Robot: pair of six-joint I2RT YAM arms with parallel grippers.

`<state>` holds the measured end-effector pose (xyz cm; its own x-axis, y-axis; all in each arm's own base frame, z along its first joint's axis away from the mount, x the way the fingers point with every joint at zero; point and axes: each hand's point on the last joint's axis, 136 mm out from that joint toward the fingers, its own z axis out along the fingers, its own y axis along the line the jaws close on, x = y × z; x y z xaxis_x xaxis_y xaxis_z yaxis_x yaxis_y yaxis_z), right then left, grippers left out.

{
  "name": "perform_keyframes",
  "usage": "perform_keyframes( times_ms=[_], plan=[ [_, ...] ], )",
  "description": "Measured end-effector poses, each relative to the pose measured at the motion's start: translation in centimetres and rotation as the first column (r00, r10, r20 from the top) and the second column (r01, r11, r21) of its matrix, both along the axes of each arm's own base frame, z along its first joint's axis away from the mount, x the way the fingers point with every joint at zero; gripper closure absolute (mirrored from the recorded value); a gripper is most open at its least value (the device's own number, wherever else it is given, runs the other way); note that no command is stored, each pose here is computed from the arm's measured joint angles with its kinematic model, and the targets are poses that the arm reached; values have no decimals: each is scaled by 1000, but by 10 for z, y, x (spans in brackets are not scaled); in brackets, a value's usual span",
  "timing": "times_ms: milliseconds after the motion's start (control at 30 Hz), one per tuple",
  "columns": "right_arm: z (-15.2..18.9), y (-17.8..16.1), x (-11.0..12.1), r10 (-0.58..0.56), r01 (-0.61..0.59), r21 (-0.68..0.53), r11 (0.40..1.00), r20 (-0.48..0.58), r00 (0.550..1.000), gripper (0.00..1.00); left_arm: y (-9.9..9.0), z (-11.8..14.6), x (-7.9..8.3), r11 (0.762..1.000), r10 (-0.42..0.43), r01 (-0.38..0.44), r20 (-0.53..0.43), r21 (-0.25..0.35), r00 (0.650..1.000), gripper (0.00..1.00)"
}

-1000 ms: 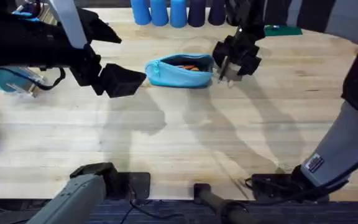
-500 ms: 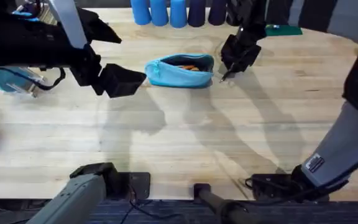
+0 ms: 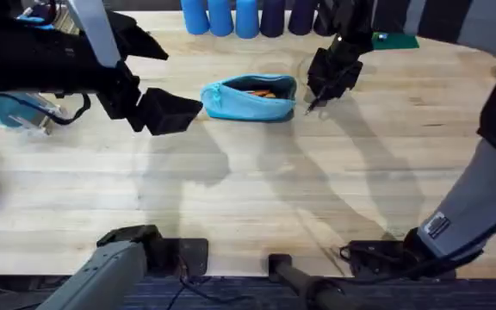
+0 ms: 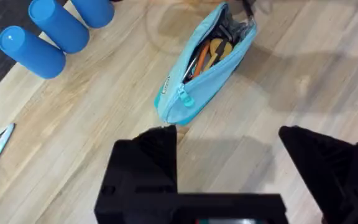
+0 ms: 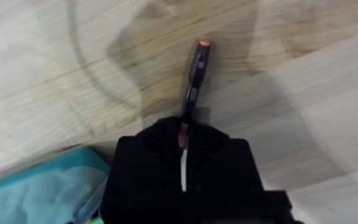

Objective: Unzip the bag, pick up the pens from the table one at a time and place them inside, then zip the bag closed.

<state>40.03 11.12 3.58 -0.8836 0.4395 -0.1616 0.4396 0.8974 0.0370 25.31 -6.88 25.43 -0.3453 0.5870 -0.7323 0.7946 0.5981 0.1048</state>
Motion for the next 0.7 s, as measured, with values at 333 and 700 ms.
perform_keyframes(
  times_ms=[333,700],
  plan=[
    [4,3,1,205,-205,-21,979,3,979,967,0,0,0,1000,0,0,0,0,1000,7],
    [58,9,16,465,-457,-87,885,115,878,967,0,0,0,1000,0,0,0,0,1000,7]
  ],
)
